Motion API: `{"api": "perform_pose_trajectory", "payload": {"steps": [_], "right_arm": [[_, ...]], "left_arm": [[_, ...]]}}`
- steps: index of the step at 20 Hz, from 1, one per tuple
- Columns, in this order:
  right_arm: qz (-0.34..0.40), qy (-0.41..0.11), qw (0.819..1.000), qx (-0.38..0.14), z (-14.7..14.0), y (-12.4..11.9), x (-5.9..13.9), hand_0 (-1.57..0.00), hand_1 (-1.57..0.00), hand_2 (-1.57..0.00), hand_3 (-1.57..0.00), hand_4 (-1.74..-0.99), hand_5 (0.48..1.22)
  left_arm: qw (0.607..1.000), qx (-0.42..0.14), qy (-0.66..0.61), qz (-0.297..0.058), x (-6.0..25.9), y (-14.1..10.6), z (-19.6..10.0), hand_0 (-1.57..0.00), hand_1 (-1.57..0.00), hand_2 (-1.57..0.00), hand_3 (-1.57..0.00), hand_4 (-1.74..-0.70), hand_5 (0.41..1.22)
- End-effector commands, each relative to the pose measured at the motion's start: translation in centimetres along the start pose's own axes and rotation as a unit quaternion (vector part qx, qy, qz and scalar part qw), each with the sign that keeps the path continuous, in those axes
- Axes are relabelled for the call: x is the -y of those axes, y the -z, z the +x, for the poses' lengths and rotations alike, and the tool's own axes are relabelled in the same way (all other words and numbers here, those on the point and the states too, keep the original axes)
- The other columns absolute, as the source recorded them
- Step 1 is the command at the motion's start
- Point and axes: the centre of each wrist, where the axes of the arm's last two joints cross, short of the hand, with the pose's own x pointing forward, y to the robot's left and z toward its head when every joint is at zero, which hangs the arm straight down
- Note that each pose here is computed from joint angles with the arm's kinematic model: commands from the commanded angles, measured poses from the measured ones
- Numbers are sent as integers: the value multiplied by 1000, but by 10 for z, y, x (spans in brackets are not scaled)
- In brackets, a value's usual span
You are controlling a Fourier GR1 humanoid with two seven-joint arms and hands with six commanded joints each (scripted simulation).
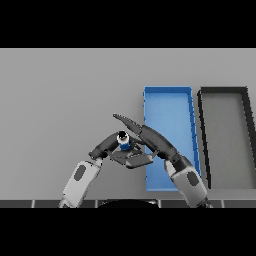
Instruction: Pick up the blue pipe and place it into the blue bin.
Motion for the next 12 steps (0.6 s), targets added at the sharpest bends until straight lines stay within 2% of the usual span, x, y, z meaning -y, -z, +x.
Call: {"api": "perform_pose_trajectory", "payload": {"steps": [1,4,5,6,7,8,10,12], "right_arm": [[9,-2,1000,-3,3,6,0,-16,-25,-77,1,-1196,526],[30,-9,999,-13,5,22,-1,-34,-55,-110,-7,-1192,507],[36,-12,999,-17,4,27,-1,-69,-108,-166,-44,-1204,497],[41,-15,999,-21,3,30,-1,-168,-218,-261,-128,-1233,487],[49,-15,999,-12,2,32,-1,-323,-362,-377,-242,-1278,485],[56,-11,998,-11,2,35,-3,-507,-530,-538,-401,-1331,489],[56,-7,998,-4,0,40,-6,-876,-877,-910,-762,-1467,518],[62,4,998,-5,2,41,-7,-1126,-1127,-1148,-953,-1551,596]], "left_arm": [[1000,-1,3,6,-1,-1,1,-1571,-1571,-1571,-1571,-1470,1221],[1000,-5,15,6,0,-3,1,-1571,-1571,-1571,-1571,-1467,1221],[1000,-16,16,7,0,-3,-1,-1571,-1571,-1571,-1571,-1465,1221],[1000,-16,17,6,-2,-4,0,-1571,-1571,-1571,-1571,-1462,1221],[1000,-1,13,3,-1,-4,0,-1571,-1571,-1571,-1571,-1517,1221],[1000,-21,14,3,-2,-3,1,-1571,-1571,-1571,-1571,-1560,1221],[1000,-26,16,5,-1,-4,3,-1571,-1571,-1571,-1571,-1622,1221],[1000,-17,2,9,2,-5,1,-1571,-1571,-1571,-1511,-1662,1221]]}}
